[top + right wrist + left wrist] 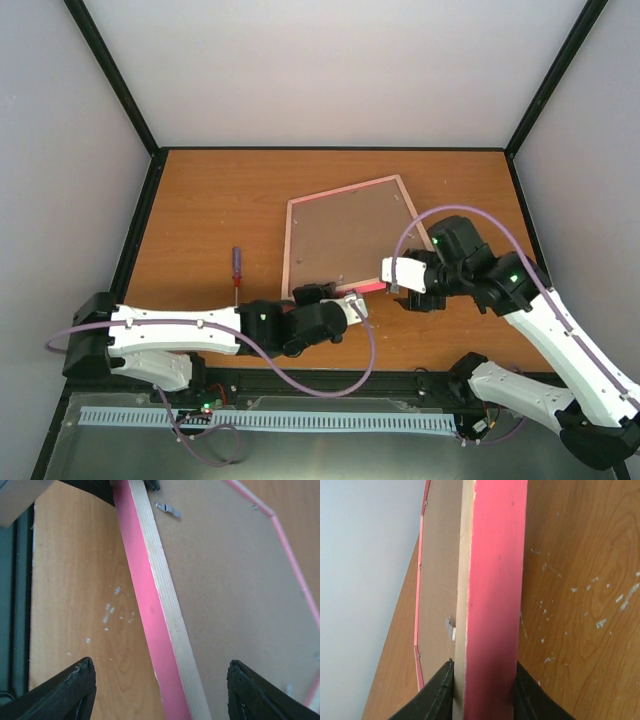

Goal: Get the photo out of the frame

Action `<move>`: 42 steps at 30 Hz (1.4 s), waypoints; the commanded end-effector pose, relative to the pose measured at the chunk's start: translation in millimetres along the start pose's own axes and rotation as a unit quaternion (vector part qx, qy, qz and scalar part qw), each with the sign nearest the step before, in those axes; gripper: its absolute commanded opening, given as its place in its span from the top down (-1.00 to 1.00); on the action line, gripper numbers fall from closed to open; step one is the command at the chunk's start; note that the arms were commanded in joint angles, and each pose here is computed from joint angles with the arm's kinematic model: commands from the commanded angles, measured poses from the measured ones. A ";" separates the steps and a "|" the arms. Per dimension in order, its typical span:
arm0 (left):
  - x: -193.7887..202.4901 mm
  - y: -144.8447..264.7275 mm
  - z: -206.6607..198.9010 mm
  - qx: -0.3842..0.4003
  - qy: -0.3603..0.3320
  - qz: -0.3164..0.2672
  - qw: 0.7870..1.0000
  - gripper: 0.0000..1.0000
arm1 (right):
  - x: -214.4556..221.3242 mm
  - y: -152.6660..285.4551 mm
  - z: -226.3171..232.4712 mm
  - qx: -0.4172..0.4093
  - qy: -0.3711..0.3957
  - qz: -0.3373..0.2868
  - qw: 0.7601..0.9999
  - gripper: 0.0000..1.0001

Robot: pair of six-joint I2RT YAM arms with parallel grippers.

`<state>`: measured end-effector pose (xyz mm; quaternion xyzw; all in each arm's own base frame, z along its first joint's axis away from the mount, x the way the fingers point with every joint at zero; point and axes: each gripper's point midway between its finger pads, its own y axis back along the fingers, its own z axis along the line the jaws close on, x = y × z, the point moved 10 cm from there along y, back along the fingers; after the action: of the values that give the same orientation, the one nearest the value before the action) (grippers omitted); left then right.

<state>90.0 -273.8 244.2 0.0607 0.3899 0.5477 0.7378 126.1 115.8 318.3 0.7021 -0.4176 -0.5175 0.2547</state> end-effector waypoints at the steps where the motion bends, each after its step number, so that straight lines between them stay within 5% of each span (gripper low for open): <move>1: -37.3 15.7 31.3 0.028 0.097 -0.059 0.993 0.82 | -5.0 29.6 -7.1 0.043 0.068 0.029 0.996 -0.40; 14: -78.9 7.6 38.4 0.031 0.081 -0.073 0.994 0.83 | 17.8 38.7 -12.0 0.143 0.182 0.161 0.959 -0.21; 29: -81.3 27.6 57.4 0.034 0.113 -0.129 0.985 0.83 | 34.5 23.4 -4.9 0.152 0.223 0.199 0.942 0.03; 37: -79.7 34.1 56.7 0.065 0.105 -0.148 0.981 0.83 | 30.4 19.9 -10.9 0.190 0.236 0.187 0.934 -0.02; 42: -80.0 39.5 62.3 0.057 0.111 -0.162 0.979 0.79 | 28.6 18.8 -10.4 0.181 0.229 0.177 0.940 0.45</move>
<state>94.9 -303.0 302.4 0.0802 0.4343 0.4767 0.7600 133.6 79.5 319.5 0.7453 -0.5532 -0.2039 0.3113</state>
